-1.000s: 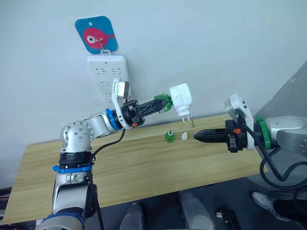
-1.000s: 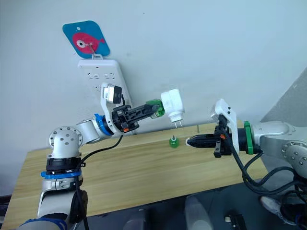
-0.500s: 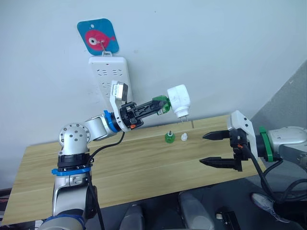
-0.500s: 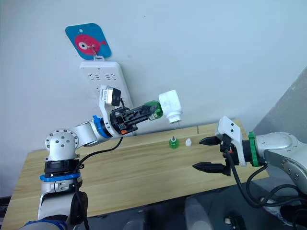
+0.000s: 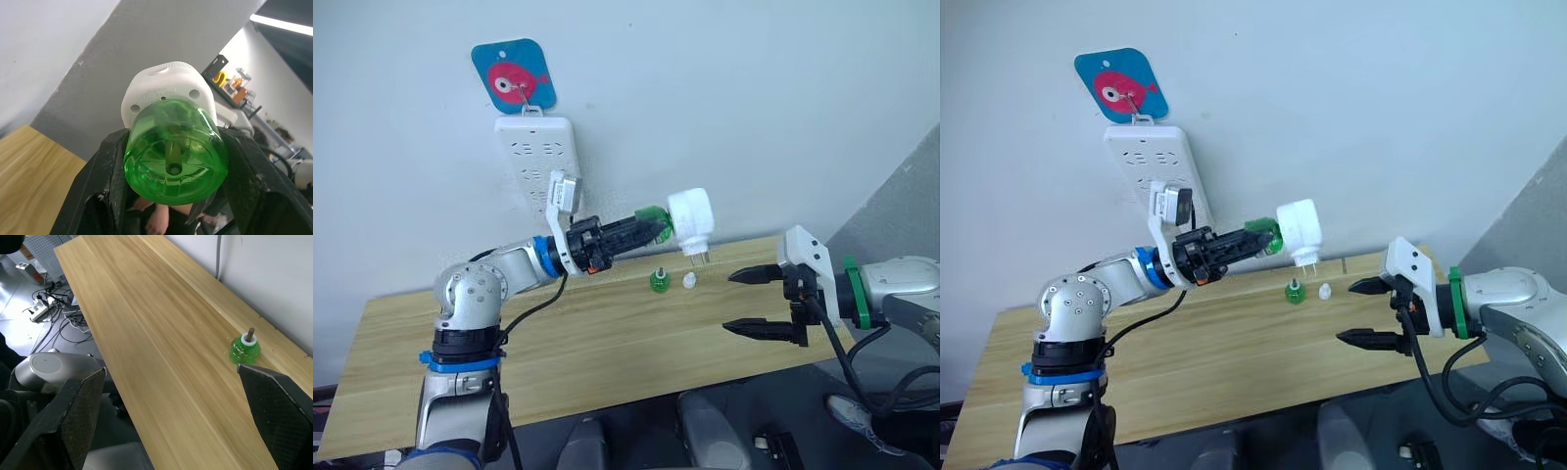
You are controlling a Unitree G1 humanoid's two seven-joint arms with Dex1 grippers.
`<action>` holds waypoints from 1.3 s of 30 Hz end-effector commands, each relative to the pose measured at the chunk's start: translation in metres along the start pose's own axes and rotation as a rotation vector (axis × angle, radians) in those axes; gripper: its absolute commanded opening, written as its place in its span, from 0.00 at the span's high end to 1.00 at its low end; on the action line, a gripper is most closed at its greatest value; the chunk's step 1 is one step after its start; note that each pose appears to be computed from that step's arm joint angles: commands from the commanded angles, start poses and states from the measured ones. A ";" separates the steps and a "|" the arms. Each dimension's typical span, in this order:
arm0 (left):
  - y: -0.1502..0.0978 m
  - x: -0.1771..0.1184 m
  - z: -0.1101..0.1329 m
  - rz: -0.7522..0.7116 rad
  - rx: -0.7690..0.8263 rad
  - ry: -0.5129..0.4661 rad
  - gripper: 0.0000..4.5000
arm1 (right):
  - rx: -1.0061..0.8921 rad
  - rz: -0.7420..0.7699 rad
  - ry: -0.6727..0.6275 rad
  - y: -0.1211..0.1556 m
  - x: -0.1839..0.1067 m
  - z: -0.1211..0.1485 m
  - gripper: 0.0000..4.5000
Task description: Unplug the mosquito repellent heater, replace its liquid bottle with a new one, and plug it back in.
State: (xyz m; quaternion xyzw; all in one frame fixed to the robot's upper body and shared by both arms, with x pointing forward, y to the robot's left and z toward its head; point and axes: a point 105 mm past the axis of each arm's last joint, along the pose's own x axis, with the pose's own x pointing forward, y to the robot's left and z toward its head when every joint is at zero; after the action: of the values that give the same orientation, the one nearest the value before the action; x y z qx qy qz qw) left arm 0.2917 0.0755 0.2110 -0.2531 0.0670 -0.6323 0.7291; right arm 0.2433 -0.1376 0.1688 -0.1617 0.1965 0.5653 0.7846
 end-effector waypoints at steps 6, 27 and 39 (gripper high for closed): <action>-0.011 0.006 0.000 -0.047 0.246 0.035 0.49 | -0.045 -0.017 -0.020 -0.002 -0.005 0.009 0.00; -0.014 0.009 -0.023 0.020 0.811 0.006 0.49 | -0.033 -0.128 -0.025 -0.021 -0.007 0.005 0.00; 0.004 -0.001 -0.023 0.175 1.290 -0.068 0.49 | 0.295 -0.218 -0.146 -0.043 -0.019 0.017 0.00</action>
State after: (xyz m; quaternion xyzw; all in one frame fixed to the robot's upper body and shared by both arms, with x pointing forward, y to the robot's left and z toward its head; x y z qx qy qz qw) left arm 0.2874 0.0694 0.1779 0.1957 -0.2870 -0.4993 0.7937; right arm 0.2842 -0.1598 0.1793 -0.0475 0.2155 0.4477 0.8665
